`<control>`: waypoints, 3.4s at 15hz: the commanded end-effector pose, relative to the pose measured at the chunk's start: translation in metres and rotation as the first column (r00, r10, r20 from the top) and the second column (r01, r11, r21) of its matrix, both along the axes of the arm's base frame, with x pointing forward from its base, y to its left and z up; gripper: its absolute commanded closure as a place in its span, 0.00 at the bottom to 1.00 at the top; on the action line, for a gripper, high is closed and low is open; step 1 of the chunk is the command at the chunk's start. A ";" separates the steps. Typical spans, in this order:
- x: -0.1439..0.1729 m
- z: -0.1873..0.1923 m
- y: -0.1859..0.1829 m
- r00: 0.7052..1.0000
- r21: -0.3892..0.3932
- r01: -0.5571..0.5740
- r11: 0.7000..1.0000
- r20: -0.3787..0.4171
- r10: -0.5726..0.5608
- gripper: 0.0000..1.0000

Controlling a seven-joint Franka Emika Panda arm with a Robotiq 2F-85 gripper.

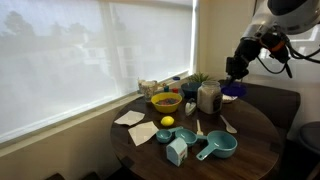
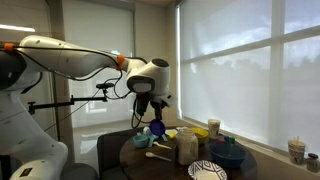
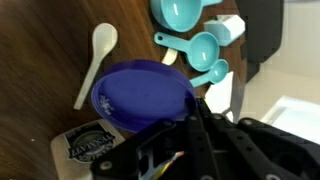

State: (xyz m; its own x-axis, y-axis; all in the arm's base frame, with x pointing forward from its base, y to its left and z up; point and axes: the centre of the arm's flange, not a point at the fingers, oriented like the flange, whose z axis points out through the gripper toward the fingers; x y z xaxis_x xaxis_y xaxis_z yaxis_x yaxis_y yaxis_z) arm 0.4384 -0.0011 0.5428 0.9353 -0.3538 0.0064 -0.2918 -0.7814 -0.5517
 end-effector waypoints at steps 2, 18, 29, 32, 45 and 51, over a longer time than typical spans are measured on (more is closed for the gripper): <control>-0.024 -0.027 0.007 0.982 -0.157 -0.143 0.977 -0.147 0.120 0.99; -0.055 -0.121 -0.017 0.962 -0.460 -0.270 0.846 -0.097 0.254 0.99; -0.052 -0.137 -0.011 0.975 -0.482 -0.207 0.851 -0.027 0.222 0.58; -0.049 -0.109 -0.004 0.973 -0.502 -0.214 0.838 -0.031 0.230 0.38; -0.063 0.105 -0.005 0.951 -0.584 -0.231 0.778 0.033 0.307 0.00; -0.068 0.139 -0.019 0.963 -0.580 -0.199 0.790 0.033 0.267 0.00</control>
